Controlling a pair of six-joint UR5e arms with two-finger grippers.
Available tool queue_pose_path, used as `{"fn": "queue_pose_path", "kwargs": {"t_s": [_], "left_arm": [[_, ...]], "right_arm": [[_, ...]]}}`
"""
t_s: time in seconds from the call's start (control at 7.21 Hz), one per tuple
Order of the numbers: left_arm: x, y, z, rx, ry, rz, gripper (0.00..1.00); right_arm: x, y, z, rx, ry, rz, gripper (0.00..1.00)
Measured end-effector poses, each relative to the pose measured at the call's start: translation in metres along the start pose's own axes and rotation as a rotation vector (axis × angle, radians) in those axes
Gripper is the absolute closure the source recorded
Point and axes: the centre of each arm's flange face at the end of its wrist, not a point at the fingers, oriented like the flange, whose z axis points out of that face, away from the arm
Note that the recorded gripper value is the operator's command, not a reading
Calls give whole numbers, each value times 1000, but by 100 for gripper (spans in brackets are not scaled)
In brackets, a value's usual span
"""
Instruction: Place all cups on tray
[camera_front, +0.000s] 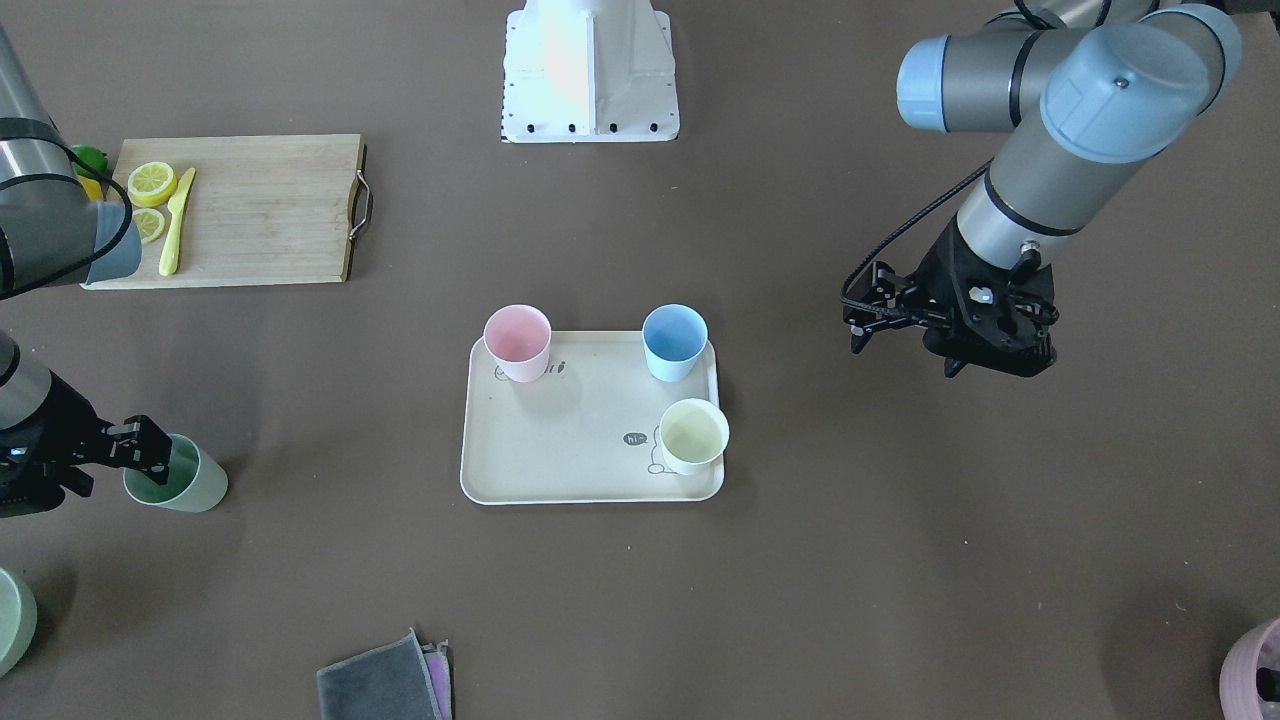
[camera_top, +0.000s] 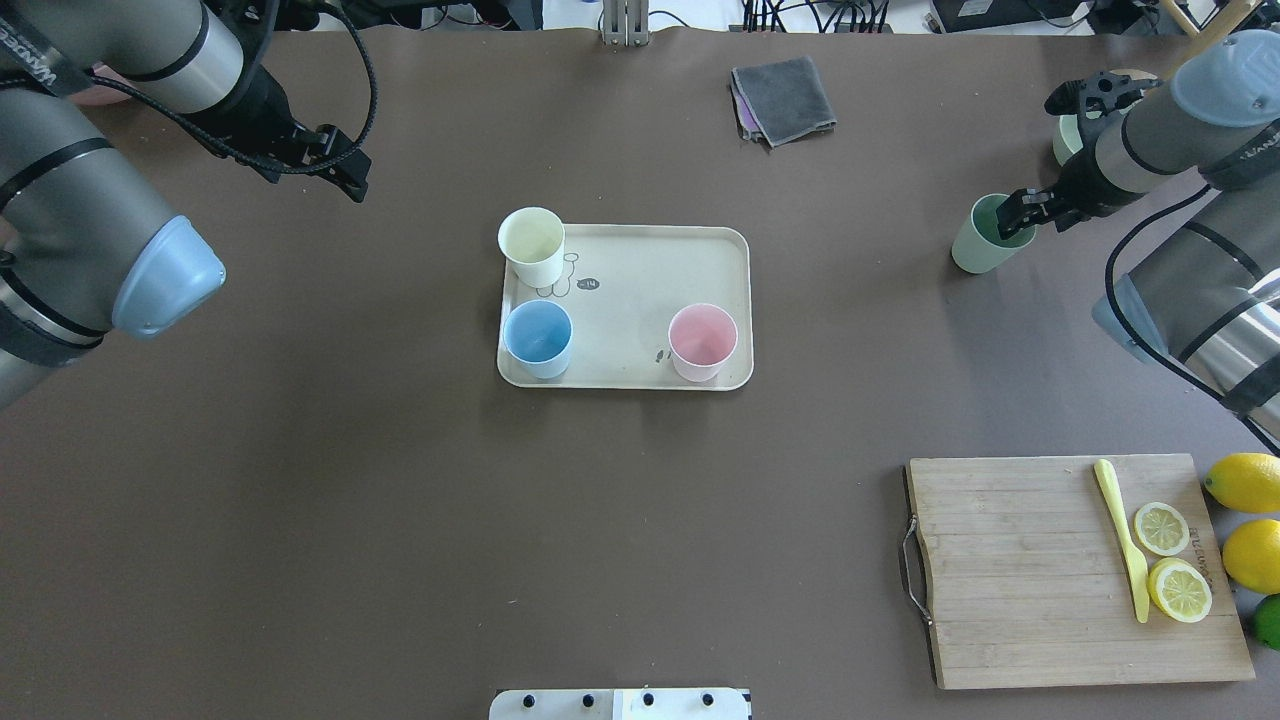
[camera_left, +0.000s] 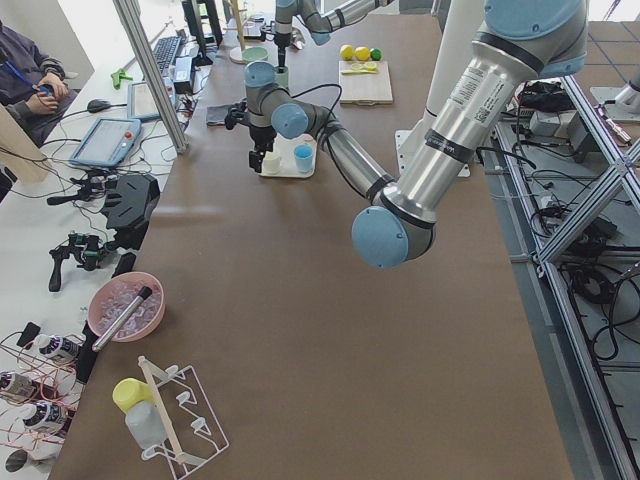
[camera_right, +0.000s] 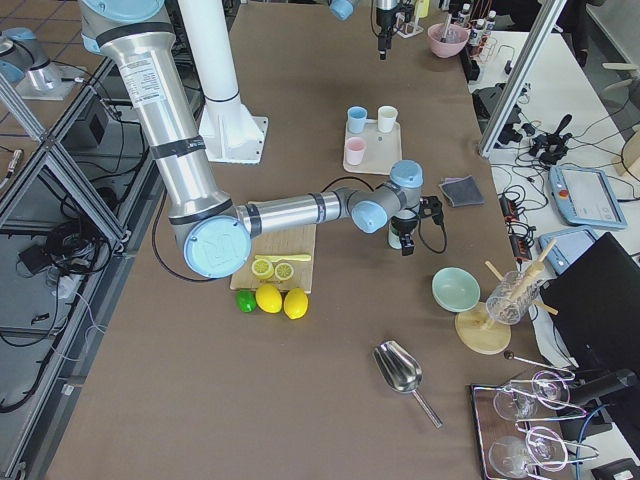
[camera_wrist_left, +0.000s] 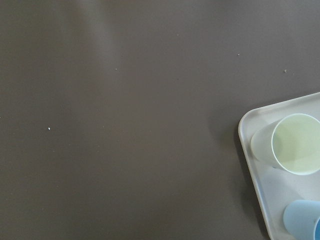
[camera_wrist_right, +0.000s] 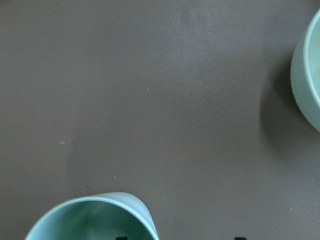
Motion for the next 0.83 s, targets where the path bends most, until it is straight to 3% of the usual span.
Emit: {"fn": "queue_pose_path", "kwargs": {"t_s": [0.42, 0.83], "left_arm": [[-1, 0, 1, 0, -3, 0, 2], [-2, 0, 2, 0, -6, -2, 2]], "right_arm": [[-24, 6, 6, -1, -10, -10, 100], [-81, -16, -23, 31, -63, 39, 100]]}}
